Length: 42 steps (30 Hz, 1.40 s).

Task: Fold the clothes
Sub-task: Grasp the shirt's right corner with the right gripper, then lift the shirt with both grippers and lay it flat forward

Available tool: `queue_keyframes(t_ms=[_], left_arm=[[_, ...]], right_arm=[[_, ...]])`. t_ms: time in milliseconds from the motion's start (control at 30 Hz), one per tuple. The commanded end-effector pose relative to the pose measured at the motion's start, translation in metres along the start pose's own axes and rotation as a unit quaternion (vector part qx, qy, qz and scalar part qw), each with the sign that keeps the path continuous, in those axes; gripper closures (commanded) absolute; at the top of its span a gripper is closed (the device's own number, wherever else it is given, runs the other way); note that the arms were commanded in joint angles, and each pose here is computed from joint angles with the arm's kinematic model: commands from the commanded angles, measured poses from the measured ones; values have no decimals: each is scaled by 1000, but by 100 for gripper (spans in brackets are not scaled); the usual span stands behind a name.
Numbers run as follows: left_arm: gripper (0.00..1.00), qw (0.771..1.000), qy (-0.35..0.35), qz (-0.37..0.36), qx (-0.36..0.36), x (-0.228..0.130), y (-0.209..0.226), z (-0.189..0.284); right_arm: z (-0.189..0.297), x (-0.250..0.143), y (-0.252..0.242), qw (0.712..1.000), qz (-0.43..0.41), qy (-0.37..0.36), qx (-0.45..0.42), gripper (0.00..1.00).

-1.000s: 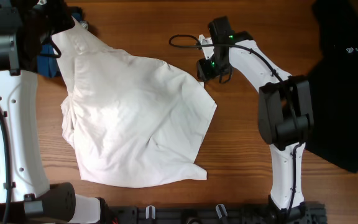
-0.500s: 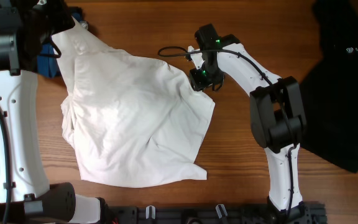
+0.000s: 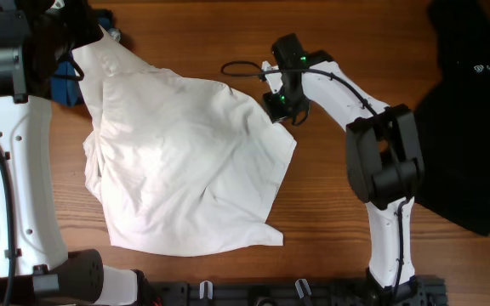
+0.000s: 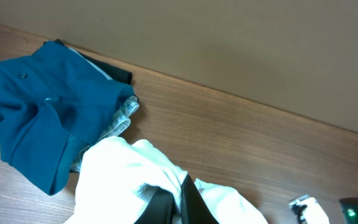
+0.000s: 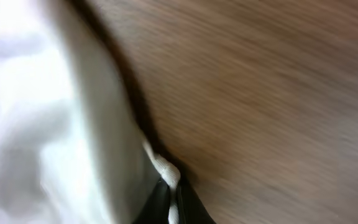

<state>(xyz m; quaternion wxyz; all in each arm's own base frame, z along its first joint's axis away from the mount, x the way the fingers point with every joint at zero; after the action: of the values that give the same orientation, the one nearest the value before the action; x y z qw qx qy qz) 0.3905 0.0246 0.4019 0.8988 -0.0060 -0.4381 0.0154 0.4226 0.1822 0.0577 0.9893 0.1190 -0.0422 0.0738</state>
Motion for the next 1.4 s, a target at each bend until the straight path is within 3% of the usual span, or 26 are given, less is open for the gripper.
queue_keyframes(t_ms=[0, 133, 333, 467, 600, 867, 1033, 1133, 1200, 1367], left_arm=[[96, 1000, -1, -10, 26, 2, 5, -2], [96, 1000, -3, -10, 30, 3, 5, -2], [96, 998, -61, -11, 25, 22, 3, 12], [96, 987, -162, -13, 8, 48, -4, 73], [96, 958, -284, -18, -24, 55, -17, 176], [96, 893, -441, -41, -76, 7, -39, 341], [96, 866, -493, -67, -58, -16, -41, 394], [96, 867, -496, -54, -18, -12, -32, 394], [96, 881, -470, -57, 2, 0, -26, 370], [96, 928, -367, -44, 41, 41, -11, 269]], right_arm=[[61, 39, -52, 995, -61, -75, -17, 96], [176, 63, -101, 979, -83, -186, 5, 96], [277, 46, -131, 953, -91, -287, -18, 96], [381, 9, -142, 911, -103, -397, -44, 96], [462, -49, -137, 865, -103, -484, -79, 96], [546, -161, -71, 793, -61, -598, -100, 96], [575, -223, -47, 740, -84, -654, -131, 96], [576, -235, -47, 734, -96, -657, -146, 96], [569, -234, -54, 742, -118, -642, -156, 96], [533, -190, -89, 796, -168, -558, -163, 96]])
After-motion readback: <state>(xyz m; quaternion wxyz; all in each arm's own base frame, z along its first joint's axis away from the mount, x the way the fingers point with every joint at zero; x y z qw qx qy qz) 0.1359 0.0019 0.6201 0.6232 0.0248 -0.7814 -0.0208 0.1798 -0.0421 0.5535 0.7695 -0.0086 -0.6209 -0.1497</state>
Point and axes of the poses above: each gripper's point midway between its finger pads, its own z axis back along the fingers, its own y axis along the line the jaws close on, x = y × z, the point moved 6 cm from there along z, back along the fingers, and after that the axes turned 15 degrees about -z, right-handed, at the moved point
